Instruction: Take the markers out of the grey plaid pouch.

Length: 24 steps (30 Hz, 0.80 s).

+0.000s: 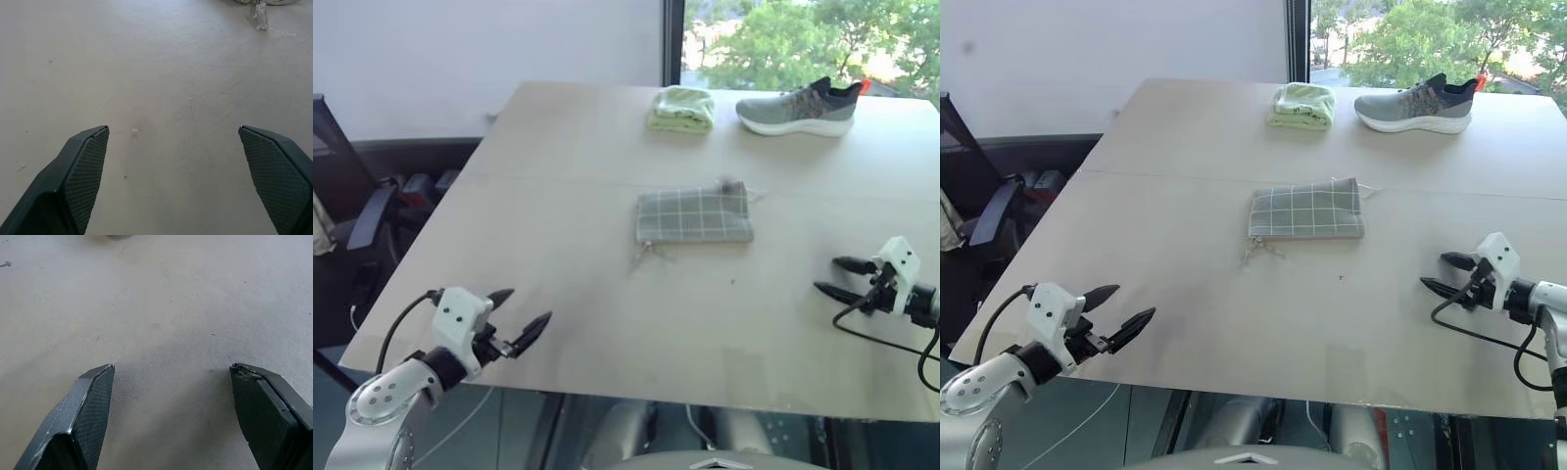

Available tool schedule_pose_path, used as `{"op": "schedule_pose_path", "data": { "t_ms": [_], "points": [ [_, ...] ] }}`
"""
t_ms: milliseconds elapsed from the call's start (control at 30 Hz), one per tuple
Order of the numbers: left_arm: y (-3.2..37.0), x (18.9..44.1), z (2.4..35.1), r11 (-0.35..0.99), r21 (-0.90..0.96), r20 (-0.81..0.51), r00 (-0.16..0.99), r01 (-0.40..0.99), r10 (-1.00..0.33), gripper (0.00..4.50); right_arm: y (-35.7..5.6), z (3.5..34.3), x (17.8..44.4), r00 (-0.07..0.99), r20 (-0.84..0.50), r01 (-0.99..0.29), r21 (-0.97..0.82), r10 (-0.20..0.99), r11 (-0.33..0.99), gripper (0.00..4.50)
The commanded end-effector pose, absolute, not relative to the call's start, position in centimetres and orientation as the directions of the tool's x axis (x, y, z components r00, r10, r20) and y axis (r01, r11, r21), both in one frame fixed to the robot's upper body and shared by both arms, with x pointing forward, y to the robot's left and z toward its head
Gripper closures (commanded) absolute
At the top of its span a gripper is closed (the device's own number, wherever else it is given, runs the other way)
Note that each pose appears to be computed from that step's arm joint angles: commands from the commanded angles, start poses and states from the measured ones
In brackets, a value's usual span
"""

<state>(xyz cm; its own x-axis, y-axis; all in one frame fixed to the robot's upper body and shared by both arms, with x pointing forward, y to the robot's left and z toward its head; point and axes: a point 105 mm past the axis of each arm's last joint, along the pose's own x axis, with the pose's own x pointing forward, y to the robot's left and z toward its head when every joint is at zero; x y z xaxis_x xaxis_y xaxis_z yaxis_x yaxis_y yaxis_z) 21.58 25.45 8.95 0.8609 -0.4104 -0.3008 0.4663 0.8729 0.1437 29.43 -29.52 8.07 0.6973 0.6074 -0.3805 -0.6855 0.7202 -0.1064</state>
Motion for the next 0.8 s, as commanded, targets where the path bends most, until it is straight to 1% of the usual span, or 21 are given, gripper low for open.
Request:
{"op": "schedule_pose_path", "data": {
  "t_ms": [33,167,667,800],
  "points": [
    [25.7,21.9,10.3,0.868,0.167,-0.255,0.871,0.467,-0.419,0.09,-30.4,9.3,28.8,0.709,-0.358,-0.679,-0.116,0.607,0.725,0.71],
    [26.1,22.5,10.5,0.878,0.167,-0.246,0.882,0.448,-0.403,0.09,-30.5,10.0,28.2,0.713,-0.34,-0.678,-0.112,0.613,0.726,0.71],
    [25.5,23.0,11.0,0.876,0.174,-0.228,0.883,0.451,-0.409,0.09,-30.1,10.9,28.2,0.71,-0.315,-0.687,-0.11,0.63,0.719,0.71],
    [25.2,23.5,11.1,0.866,0.192,-0.226,0.879,0.462,-0.419,0.09,-29.9,11.0,28.3,0.709,-0.31,-0.689,-0.112,0.634,0.716,0.71]
  ]
}}
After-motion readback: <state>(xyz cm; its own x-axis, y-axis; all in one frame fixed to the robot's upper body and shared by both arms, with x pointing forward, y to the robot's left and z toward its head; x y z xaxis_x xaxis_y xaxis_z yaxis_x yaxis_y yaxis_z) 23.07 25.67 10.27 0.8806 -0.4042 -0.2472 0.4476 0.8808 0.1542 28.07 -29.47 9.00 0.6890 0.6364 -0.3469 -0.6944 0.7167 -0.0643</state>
